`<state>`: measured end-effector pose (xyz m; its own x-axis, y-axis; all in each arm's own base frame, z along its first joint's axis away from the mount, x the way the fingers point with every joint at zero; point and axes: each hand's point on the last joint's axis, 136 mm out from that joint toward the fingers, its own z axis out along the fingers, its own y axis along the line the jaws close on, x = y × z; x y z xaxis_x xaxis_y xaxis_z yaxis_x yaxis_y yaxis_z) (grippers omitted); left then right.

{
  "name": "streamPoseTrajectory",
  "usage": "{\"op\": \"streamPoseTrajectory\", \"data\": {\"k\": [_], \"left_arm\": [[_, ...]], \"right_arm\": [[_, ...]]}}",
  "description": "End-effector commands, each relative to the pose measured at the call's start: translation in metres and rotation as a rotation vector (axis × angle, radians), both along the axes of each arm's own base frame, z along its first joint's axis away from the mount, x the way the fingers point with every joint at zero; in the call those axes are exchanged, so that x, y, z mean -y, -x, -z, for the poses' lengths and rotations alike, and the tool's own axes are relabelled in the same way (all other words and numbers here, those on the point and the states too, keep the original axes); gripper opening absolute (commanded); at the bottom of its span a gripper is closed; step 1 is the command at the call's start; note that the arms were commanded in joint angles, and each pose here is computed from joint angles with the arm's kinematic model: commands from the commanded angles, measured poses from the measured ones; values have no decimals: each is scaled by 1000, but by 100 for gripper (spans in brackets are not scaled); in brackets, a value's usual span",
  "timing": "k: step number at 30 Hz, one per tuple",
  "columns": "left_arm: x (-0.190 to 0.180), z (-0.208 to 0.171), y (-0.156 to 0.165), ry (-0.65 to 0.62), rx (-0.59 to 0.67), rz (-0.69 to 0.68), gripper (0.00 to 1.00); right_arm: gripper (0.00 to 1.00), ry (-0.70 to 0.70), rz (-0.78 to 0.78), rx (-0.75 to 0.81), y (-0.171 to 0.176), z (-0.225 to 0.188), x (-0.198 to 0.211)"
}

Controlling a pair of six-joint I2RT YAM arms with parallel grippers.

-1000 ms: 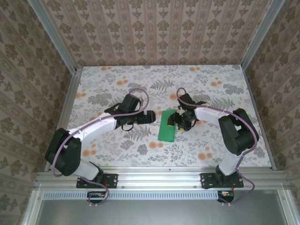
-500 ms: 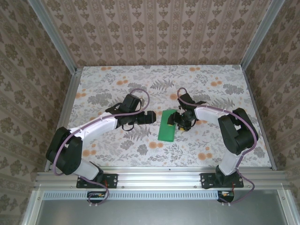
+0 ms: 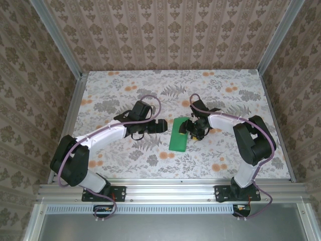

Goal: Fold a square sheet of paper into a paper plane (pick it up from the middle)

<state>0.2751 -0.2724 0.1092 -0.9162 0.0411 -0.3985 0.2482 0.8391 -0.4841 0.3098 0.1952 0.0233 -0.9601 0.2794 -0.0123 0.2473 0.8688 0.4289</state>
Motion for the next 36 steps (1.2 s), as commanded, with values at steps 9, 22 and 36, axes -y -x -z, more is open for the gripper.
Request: {"op": "streamPoseTrajectory", "data": {"k": [9, 22, 36], "left_arm": [[14, -4, 0, 18, 10, 51, 93], [16, -3, 0, 14, 7, 56, 93], [16, -1, 1, 16, 1, 59, 80]], "right_arm": [[69, 12, -28, -15, -6, 15, -10], [69, 105, -38, -19, -5, 7, -4], [69, 132, -18, -22, -10, 3, -2]]}}
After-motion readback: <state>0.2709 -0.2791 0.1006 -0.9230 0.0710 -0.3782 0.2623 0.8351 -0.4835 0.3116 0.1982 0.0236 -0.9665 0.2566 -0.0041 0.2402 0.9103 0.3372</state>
